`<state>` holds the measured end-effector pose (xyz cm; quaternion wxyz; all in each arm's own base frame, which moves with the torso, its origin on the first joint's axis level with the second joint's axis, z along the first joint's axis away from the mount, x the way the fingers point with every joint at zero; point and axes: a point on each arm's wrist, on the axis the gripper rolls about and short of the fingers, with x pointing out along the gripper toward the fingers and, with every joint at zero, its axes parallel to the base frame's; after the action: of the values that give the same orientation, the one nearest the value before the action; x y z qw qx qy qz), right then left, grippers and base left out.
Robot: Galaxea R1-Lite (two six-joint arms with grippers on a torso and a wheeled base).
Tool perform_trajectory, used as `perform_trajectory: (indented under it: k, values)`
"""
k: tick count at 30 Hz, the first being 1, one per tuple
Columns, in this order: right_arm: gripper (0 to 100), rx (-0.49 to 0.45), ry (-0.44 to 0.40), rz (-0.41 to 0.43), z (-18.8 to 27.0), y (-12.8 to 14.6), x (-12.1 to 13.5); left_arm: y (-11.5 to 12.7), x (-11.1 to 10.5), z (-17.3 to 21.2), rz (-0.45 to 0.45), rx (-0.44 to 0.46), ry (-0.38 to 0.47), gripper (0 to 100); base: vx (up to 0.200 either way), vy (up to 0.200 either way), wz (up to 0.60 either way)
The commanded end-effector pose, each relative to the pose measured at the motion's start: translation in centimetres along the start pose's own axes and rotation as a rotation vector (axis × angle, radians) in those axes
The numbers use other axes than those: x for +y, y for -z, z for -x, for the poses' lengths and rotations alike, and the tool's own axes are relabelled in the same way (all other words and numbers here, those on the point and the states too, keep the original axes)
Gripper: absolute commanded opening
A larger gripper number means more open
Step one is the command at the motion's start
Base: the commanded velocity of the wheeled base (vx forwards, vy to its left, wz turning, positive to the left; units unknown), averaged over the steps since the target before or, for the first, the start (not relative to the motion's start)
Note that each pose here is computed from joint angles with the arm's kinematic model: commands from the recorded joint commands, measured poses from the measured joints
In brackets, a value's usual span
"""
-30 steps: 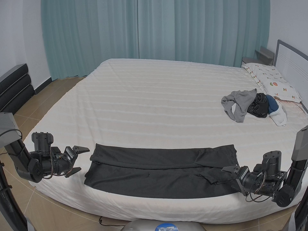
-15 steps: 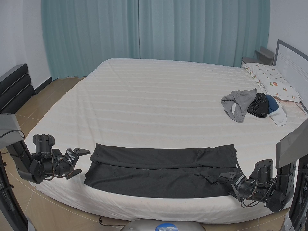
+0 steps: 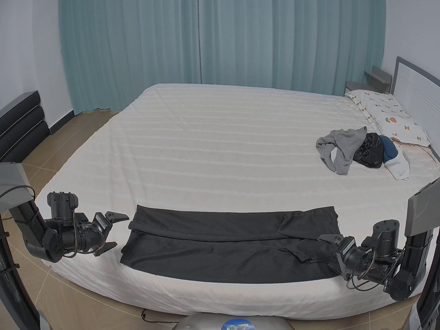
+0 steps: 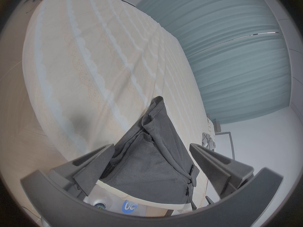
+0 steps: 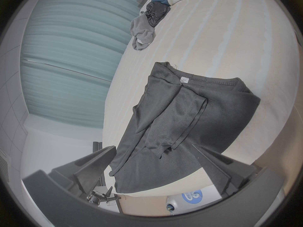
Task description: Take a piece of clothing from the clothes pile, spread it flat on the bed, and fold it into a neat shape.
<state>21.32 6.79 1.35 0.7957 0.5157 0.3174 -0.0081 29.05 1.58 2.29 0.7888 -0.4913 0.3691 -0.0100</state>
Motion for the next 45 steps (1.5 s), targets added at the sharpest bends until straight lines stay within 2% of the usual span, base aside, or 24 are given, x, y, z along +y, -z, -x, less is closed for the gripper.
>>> perform_trajectory:
  k: [1, 18, 19, 36, 45]
  values:
    - [100, 0.021, 0.033, 0.003, -1.4, 0.4, -0.8, 0.0, 0.1, -0.1, 0.004, 0.002, -0.003, 100, 0.0, 0.0, 0.0]
    - [100, -0.016, 0.037, -0.019, -4.0, -0.6, -1.3, 0.0, 0.1, -0.2, 0.002, 0.004, -0.004, 100, 0.0, 0.0, 0.0]
    - [0, -0.013, 0.039, -0.02, -4.1, -0.6, -1.4, 0.0, 0.2, -0.2, 0.003, 0.003, -0.004, 100, 0.0, 0.0, 0.0]
    - [0, -0.018, 0.041, -0.028, -3.6, -0.7, -1.4, 0.1, 0.2, -0.2, 0.004, 0.006, -0.008, 100, 0.0, 0.0, 0.0]
    - [0, 0.015, 0.038, -0.005, -0.9, 0.3, -0.8, 0.1, 0.2, -0.2, 0.004, 0.006, -0.008, 100, 0.0, 0.0, 0.0]
